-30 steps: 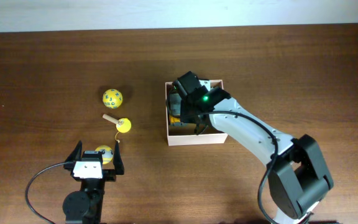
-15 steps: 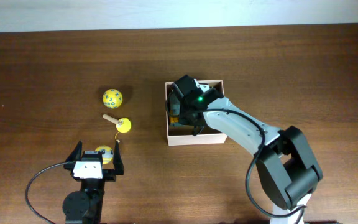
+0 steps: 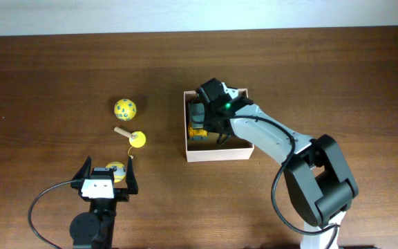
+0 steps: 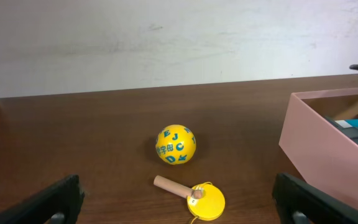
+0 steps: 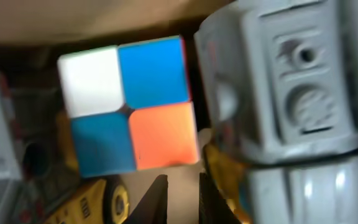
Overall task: Pack container
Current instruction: 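Open the right gripper and press the cube down between the trucks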
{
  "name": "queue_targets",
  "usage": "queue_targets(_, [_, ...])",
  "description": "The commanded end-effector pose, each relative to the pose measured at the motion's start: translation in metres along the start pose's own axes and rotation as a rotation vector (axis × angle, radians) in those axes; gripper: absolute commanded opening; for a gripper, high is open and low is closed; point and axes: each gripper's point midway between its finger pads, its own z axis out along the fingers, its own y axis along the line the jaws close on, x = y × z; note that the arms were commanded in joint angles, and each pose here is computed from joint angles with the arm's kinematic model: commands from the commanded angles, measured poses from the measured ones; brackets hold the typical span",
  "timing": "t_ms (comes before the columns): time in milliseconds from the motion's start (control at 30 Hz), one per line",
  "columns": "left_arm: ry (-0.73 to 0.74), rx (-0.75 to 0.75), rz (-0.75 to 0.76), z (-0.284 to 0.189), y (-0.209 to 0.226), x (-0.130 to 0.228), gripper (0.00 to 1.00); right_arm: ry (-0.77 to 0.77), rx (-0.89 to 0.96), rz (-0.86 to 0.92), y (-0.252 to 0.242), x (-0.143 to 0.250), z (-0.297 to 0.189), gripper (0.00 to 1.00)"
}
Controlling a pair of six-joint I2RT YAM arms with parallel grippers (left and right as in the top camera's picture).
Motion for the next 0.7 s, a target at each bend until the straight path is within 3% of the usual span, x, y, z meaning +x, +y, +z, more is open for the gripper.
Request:
queue_targets(0, [0.003, 0.002, 0.016, 0.0, 0.0, 0.002, 0.99, -0.02, 0.028, -0.034, -0.007, -0.004, 0.005, 0.13])
queue_targets(667, [0.003, 0.002, 0.016, 0.0, 0.0, 0.002, 0.99, -0.063, 0.019, -0.097, -0.003, -0.014, 0.005, 0.13])
